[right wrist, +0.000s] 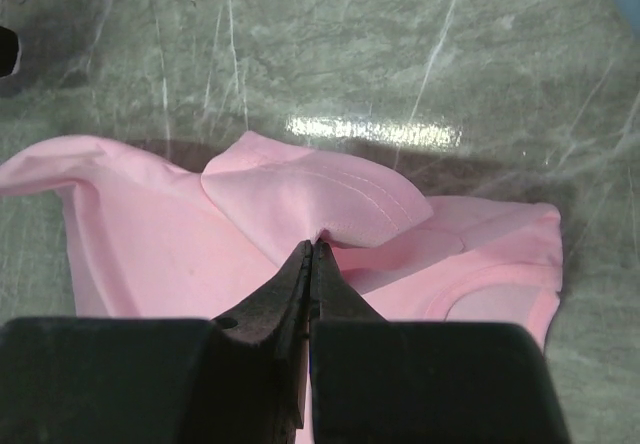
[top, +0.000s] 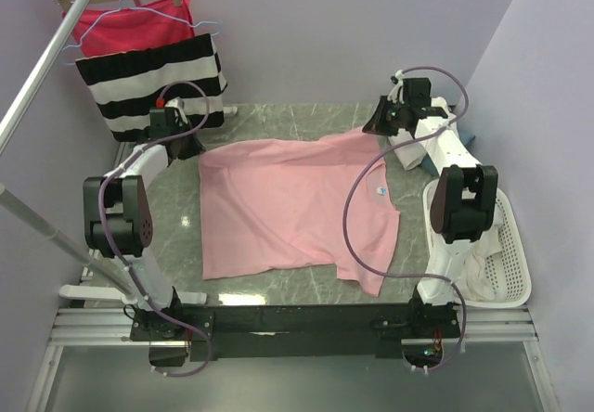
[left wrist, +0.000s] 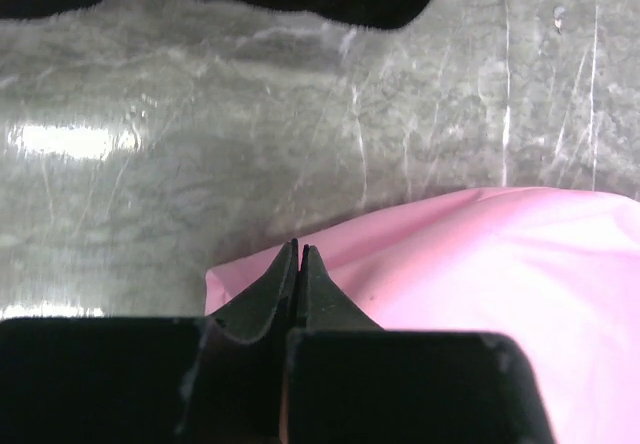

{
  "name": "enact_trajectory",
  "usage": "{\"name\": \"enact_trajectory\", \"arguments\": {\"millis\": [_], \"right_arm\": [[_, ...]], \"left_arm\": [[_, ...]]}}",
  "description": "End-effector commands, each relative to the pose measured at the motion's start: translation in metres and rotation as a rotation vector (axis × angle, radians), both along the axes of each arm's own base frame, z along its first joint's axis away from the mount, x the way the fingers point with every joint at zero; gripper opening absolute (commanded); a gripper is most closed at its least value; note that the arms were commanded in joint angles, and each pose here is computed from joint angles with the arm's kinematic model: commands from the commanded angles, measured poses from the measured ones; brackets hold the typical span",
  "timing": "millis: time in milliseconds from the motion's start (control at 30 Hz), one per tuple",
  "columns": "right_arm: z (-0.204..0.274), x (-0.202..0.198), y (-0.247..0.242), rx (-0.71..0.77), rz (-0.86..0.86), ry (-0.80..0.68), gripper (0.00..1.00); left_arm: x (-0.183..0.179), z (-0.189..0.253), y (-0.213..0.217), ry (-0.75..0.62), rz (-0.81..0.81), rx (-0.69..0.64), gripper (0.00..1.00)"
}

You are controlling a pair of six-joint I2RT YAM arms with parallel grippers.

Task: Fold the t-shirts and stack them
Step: Fold the flattened tshirt in 1/3 of the way

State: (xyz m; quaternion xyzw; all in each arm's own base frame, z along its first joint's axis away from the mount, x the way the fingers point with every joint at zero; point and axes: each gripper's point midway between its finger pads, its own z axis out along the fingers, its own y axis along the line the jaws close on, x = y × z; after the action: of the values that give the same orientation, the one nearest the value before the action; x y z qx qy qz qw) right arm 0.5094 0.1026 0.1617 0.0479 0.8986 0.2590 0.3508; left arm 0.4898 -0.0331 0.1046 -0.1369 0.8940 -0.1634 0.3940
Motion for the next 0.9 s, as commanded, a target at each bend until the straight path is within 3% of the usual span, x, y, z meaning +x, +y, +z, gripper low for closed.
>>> {"name": "enact_trajectory", "arguments": {"millis": [0, 400, 600, 733, 833, 867], "right_arm": [[-0.004, -0.02, -0.004, -0.028, -0.022, 0.032, 0.0], [-0.084, -0.093, -0.024, -0.18, -0.161, 0.271, 0.0], [-0.091, -0.104, -0.042, -0.243, -0.28, 0.274, 0.0], [-0.073, -0.102, -0.039, -0.228, -0.276, 0.204, 0.0], [-0.086, -0.115, -0.038, -0.264, -0.254, 0.28, 0.0], [-0.092, -0.123, -0.037, -0.272, -0.244, 0.315, 0.07]], "left_arm": [[-0.016, 0.011, 0.001, 0.0, 0.031, -0.004, 0.01], [-0.073, -0.045, 0.014, 0.21, 0.14, 0.028, 0.01], [-0.088, -0.052, 0.022, 0.257, 0.19, 0.059, 0.01], [-0.087, -0.042, 0.012, 0.236, 0.137, 0.029, 0.01], [-0.098, -0.057, 0.016, 0.299, 0.157, 0.089, 0.01], [-0.105, -0.062, 0.017, 0.328, 0.163, 0.102, 0.01]]}}
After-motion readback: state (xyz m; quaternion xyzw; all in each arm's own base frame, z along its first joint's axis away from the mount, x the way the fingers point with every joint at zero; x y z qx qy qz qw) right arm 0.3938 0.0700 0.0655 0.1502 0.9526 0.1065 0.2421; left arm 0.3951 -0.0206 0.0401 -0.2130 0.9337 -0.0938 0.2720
